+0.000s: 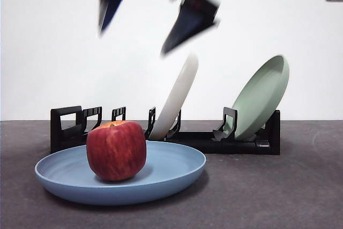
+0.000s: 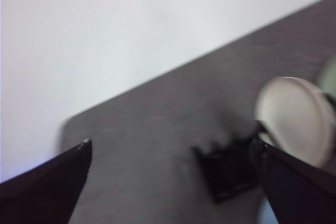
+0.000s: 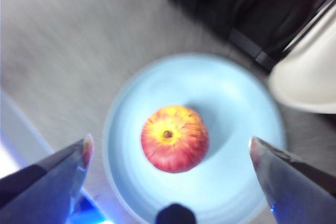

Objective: Take the blue plate from the plate rack,put the plate on the table,take the apple from the table,put the apple in the plate

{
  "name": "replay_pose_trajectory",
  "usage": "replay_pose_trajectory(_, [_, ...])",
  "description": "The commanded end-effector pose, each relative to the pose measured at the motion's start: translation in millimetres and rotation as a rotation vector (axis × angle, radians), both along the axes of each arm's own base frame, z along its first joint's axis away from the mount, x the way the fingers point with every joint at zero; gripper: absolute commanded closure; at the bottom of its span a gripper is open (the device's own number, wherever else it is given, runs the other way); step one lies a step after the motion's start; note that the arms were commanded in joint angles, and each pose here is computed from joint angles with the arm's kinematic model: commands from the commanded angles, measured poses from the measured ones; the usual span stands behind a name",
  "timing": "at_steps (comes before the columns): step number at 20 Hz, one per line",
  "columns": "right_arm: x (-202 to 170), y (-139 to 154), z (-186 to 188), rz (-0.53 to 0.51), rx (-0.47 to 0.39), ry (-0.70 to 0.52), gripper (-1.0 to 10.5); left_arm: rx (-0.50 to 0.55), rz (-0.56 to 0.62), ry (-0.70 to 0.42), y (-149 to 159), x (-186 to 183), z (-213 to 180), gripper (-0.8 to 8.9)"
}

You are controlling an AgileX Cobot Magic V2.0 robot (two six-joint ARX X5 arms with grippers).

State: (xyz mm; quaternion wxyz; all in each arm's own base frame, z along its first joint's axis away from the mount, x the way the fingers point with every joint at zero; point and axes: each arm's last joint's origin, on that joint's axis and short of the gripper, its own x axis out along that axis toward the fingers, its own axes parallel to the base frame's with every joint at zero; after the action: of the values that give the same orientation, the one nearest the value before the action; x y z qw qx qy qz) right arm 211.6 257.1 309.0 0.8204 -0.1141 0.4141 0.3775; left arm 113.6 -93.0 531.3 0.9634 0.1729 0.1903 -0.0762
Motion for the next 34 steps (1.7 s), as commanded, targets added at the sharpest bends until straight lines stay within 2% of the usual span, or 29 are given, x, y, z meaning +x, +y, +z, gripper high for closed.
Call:
replay_pose_trajectory(1, [-10,-27,33,-0.011,0.055,-0.08,4.4,0.016,-0.104,0.079,-3,-1,-6,3.12])
replay_pose_trajectory(5, [-31,-80,77,-0.087,0.137,-0.168,4.5,-0.018,-0.234,0.151,-14,5,-10,3.27])
replay_pose_trajectory(6, [-37,-93,84,-0.108,0.146,-0.181,4.8,-0.01,-0.24,0.157,-16,7,-11,4.13])
replay_pose_trajectory(8, [-46,-111,93,-0.133,0.138,-0.211,7.0,0.006,-0.239,0.165,-20,11,-13,6.31])
replay_pose_trajectory(10, [-54,-128,98,-0.218,0.091,-0.261,9.0,0.025,-0.244,0.17,-23,14,-15,8.32])
replay_pose_trajectory(11, [-57,-133,100,-0.242,0.073,-0.279,9.6,0.032,-0.247,0.171,-24,15,-15,8.22])
replay_pose_trajectory(17, [-75,-153,110,-0.259,0.085,-0.337,9.6,0.042,-0.256,0.166,-19,9,-16,8.22])
replay_pose_trajectory(21, [-89,-164,95,-0.261,0.096,-0.345,9.6,0.003,-0.243,0.155,-5,-4,-32,8.22])
replay_pose_trajectory(24, [-98,-171,69,-0.26,0.123,-0.349,9.6,-0.055,-0.233,0.117,7,-16,-61,8.22])
replay_pose_trajectory(27, [-105,-174,36,-0.237,0.205,-0.337,9.6,-0.114,-0.228,0.067,19,-27,-109,8.22])
replay_pose_trajectory(30, [-112,-179,8,-0.24,0.236,-0.356,9.6,-0.162,-0.218,0.041,29,-37,-161,8.22])
replay_pose_trajectory(34, [-117,-183,-2,-0.246,0.243,-0.369,9.6,-0.171,-0.217,0.042,35,-43,-196,8.21])
